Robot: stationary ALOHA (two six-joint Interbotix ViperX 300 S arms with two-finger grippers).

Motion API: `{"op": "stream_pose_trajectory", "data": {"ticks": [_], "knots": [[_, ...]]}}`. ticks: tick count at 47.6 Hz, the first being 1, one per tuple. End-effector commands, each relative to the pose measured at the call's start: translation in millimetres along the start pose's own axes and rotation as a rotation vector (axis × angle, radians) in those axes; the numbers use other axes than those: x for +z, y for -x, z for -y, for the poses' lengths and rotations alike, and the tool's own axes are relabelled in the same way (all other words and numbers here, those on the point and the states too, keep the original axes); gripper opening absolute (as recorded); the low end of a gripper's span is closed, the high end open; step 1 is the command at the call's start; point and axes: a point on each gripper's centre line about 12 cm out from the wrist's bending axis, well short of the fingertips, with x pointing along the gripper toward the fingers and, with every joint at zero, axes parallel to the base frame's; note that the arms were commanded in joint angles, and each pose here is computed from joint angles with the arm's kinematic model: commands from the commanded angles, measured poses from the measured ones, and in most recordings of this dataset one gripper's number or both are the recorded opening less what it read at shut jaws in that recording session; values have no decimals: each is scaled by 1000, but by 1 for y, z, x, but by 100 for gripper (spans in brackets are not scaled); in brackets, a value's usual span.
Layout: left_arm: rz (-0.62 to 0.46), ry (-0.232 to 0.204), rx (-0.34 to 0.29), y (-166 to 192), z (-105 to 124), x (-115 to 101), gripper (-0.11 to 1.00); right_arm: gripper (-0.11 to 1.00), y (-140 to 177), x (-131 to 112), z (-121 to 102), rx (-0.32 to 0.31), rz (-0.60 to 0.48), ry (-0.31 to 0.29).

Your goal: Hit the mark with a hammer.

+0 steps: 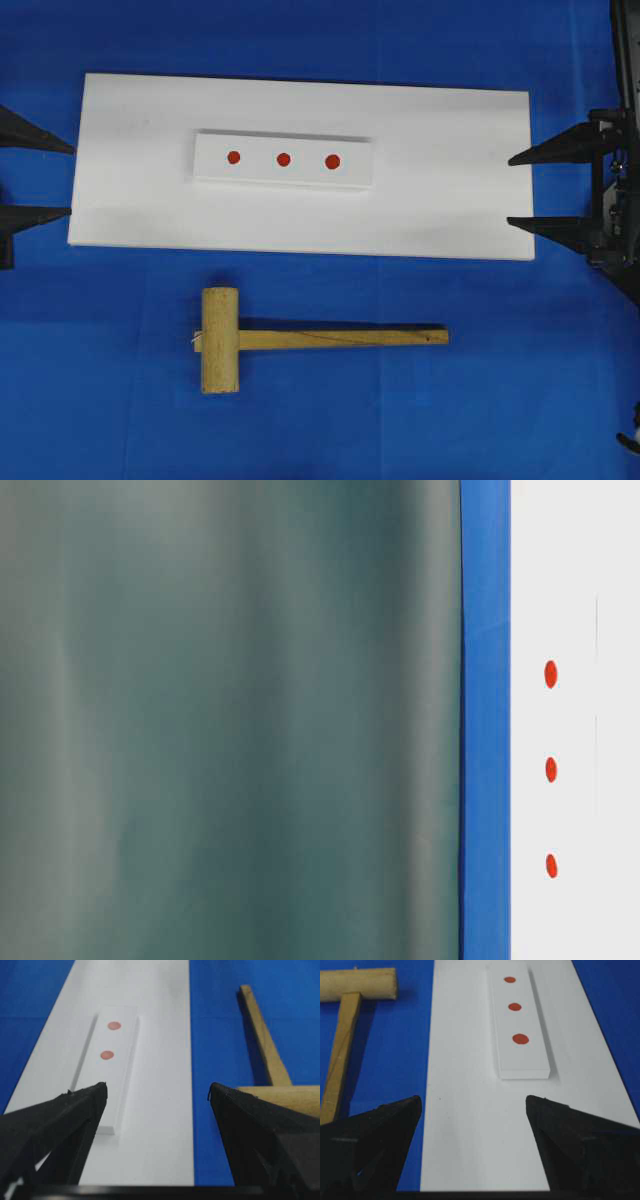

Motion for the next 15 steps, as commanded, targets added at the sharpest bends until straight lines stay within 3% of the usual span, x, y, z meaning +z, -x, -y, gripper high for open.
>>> {"op": "stream_pose_trajectory", "data": {"ticks": [1, 15], "knots": [[8, 0, -1, -1, 0, 4, 81, 78, -1, 3, 0, -6, 2, 3], [8, -2, -1, -1, 0, 4, 81, 78, -1, 3, 0, -7, 3, 3]]}}
